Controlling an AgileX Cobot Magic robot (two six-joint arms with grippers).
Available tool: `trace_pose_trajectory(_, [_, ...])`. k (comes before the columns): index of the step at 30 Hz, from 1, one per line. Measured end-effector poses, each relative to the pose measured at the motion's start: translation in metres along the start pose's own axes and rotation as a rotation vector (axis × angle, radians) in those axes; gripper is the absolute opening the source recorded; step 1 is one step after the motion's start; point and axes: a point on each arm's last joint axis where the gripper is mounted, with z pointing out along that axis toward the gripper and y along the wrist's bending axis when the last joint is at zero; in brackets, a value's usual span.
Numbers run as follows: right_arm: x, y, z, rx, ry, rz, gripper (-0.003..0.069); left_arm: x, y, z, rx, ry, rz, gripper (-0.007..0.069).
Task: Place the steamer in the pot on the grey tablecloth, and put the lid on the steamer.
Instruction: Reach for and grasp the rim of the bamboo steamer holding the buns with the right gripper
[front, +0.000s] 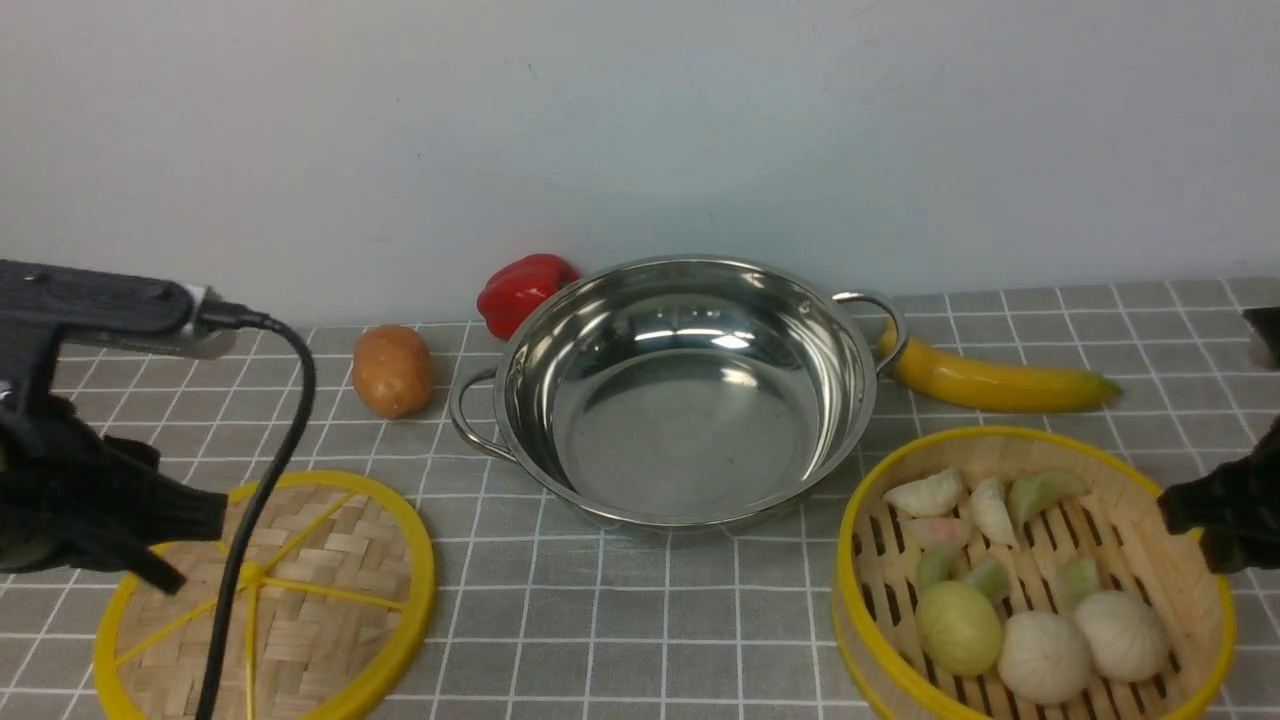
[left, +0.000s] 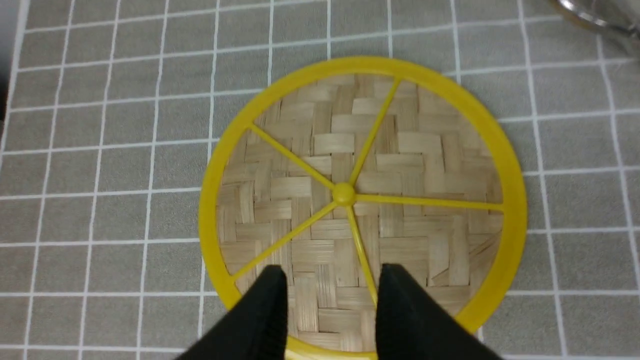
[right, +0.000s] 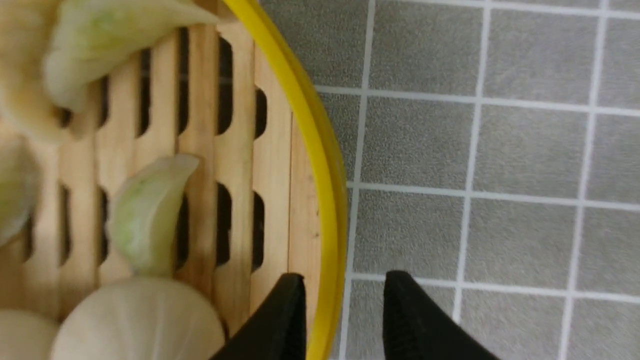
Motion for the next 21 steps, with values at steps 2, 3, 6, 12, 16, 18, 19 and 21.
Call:
trace_pose_trajectory(2, [-0.001,0.000,0.011,0.002,0.023,-0.001,0.0243,-0.007,-0.001,0.012,-0.001,0.048,0.027,0.0243])
trace_pose_trajectory(3, [-0.001,0.000,0.013,0.003,0.029,-0.001,0.0243,-0.007,-0.001,0.014,-0.002,0.052,0.028,0.0243])
trace_pose_trajectory(6, [-0.002,0.001,0.030,0.005,0.060,-0.003,0.0243,-0.013,0.008,0.036,-0.022,0.123,0.014,0.0243])
trace_pose_trajectory(12, [-0.002,0.001,0.036,0.002,0.075,0.003,0.0183,-0.003,0.043,0.065,-0.032,0.236,-0.128,0.0243])
trace_pose_trajectory(16, [-0.001,0.001,0.036,0.004,0.085,0.011,0.0056,0.001,0.052,0.076,0.055,0.248,-0.181,0.0243])
trace_pose_trajectory(18, [0.000,0.000,0.035,0.018,0.101,-0.021,0.0056,0.001,0.052,0.079,0.096,0.244,-0.190,0.0243])
trace_pose_trajectory(19, [0.001,0.000,0.033,0.021,0.114,-0.026,0.0055,0.000,0.051,0.080,0.113,0.240,-0.185,0.0243])
trace_pose_trajectory(21, [0.004,-0.001,0.026,0.025,0.133,-0.026,0.0055,-0.001,0.049,0.082,0.138,0.231,-0.167,0.0243])
